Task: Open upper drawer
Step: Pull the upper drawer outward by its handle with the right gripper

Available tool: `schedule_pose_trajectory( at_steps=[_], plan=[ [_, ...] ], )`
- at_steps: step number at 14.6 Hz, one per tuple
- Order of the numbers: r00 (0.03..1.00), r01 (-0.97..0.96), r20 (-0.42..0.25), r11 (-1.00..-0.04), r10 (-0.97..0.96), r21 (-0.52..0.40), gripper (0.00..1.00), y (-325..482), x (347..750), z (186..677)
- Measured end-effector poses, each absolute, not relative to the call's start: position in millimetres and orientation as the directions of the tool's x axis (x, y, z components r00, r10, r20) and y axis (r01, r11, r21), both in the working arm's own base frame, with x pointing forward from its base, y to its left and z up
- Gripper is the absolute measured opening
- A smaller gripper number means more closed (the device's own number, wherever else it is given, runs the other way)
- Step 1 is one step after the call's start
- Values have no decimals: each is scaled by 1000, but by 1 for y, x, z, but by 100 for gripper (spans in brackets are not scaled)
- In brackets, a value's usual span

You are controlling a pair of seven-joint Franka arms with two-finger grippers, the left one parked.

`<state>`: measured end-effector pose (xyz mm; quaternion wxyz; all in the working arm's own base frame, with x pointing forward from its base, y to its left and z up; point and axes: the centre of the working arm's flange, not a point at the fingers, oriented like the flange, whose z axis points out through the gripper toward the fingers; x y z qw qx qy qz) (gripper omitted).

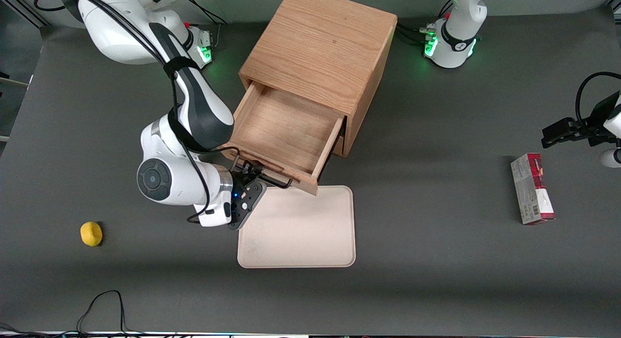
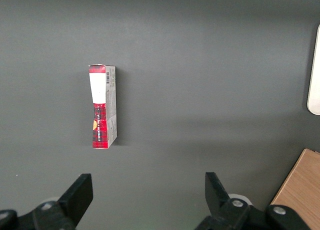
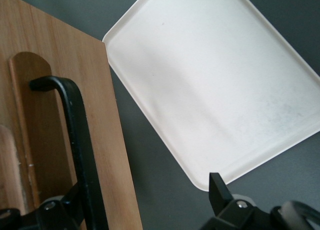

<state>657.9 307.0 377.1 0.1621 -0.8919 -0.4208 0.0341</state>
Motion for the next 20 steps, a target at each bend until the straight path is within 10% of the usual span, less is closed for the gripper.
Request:
schedule_pose_trajectory(
  at_steps=[20],
  plan=[
    [684,723,156,-634,713,-273,100,281,697,380]
  ],
)
